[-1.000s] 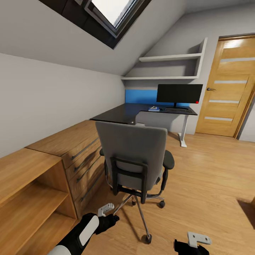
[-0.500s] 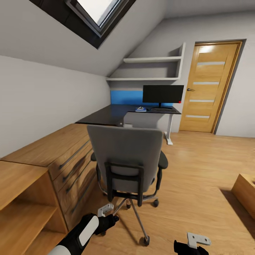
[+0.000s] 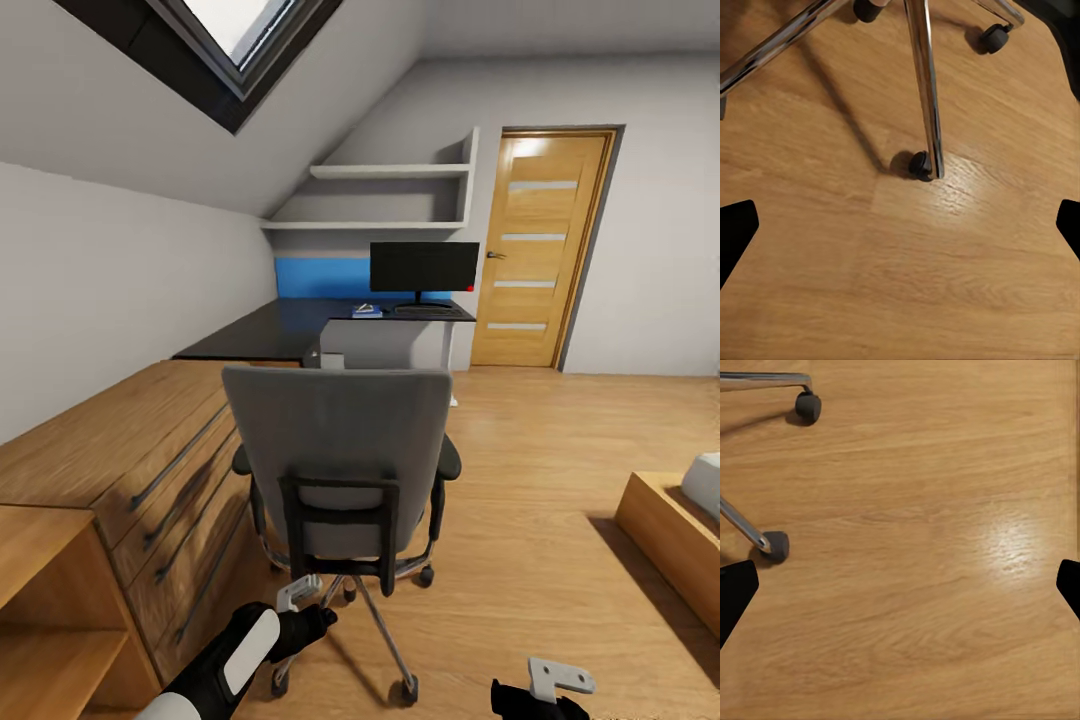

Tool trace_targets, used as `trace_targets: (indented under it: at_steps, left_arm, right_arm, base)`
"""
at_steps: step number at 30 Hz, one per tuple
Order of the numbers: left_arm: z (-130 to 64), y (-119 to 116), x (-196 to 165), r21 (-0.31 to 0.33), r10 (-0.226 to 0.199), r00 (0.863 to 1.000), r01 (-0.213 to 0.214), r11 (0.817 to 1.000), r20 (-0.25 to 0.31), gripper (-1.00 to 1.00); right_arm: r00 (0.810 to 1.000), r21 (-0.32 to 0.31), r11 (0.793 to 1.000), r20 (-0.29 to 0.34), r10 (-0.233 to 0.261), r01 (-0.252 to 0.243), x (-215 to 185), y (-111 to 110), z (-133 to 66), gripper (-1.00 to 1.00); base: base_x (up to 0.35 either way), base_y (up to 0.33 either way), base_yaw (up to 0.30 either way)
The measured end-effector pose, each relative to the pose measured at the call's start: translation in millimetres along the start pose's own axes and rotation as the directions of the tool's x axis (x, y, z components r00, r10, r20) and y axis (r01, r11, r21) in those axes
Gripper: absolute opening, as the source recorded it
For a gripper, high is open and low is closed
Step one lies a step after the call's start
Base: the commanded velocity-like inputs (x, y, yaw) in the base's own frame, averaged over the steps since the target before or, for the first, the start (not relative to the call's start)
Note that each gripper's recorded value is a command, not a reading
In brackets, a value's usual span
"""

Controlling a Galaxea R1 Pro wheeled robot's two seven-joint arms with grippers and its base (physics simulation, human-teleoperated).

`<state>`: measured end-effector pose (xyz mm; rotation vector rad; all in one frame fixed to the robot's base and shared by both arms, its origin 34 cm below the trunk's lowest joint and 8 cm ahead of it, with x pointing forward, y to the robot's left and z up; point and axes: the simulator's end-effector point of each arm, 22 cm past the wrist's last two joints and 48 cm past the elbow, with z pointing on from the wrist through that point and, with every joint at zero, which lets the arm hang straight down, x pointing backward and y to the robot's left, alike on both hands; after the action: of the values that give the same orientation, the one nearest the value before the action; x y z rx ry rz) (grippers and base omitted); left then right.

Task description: In the bedroom, organize the workspace by keeping the computer under the desk, ensuring the monitor is on the desk, placing the keyboard on the desk next to the monitor, placing the mouse on the desk next to the keyboard, moving the folder from the swivel chair onto the desk next to the mouse, stacking the notebook on top of the folder with the pen on top of the notebook, and positioning the swivel chair next to the desk.

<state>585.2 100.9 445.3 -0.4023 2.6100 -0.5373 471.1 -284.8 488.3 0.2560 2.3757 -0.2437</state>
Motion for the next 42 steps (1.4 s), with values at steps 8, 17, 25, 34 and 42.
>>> trace_targets:
  at_steps: [8, 17, 25, 34, 42]
  left_arm:
    - [-0.1, 0, 0, 0.000, -0.002, 1.000, 0.002, 1.000, 0.001, 1.00]
    - [0.2, 5, 2, -0.008, -0.002, 1.000, 0.002, 1.000, -0.003, 1.00]
    - [-6.5, 45, 13, -0.042, -0.011, 1.000, 0.011, 0.999, 0.011, 1.00]
    - [-16.0, 62, -4, -0.051, -0.014, 0.996, 0.019, 0.999, 0.091, 1.00]
    - [-17.1, 62, -7, -0.050, -0.014, 0.995, 0.019, 0.999, 0.103, 1.00]
  right_arm:
    - [1.000, -0.002, 1.000, 0.004, 0.001, -0.001, -1, 1, -0.3, 1.00]
    - [1.000, -0.002, 1.000, 0.012, 0.003, -0.003, -3, 2, -0.6, 1.00]
    - [0.999, -0.109, 0.994, 0.037, 0.025, -0.020, -26, 78, -6.8, 1.00]
    - [0.997, -0.205, 0.978, 0.061, 0.051, -0.037, -64, 174, 29.9, 1.00]
    - [0.996, -0.227, 0.973, 0.074, 0.055, -0.037, -68, 182, 32.7, 1.00]
  base:
    - [0.004, 0.007, -0.025]
    - [0.000, 0.064, -0.002]
    - [0.000, 0.027, 0.000]
    - [0.000, 0.031, 0.000]
    - [0.000, 0.144, 0.000]
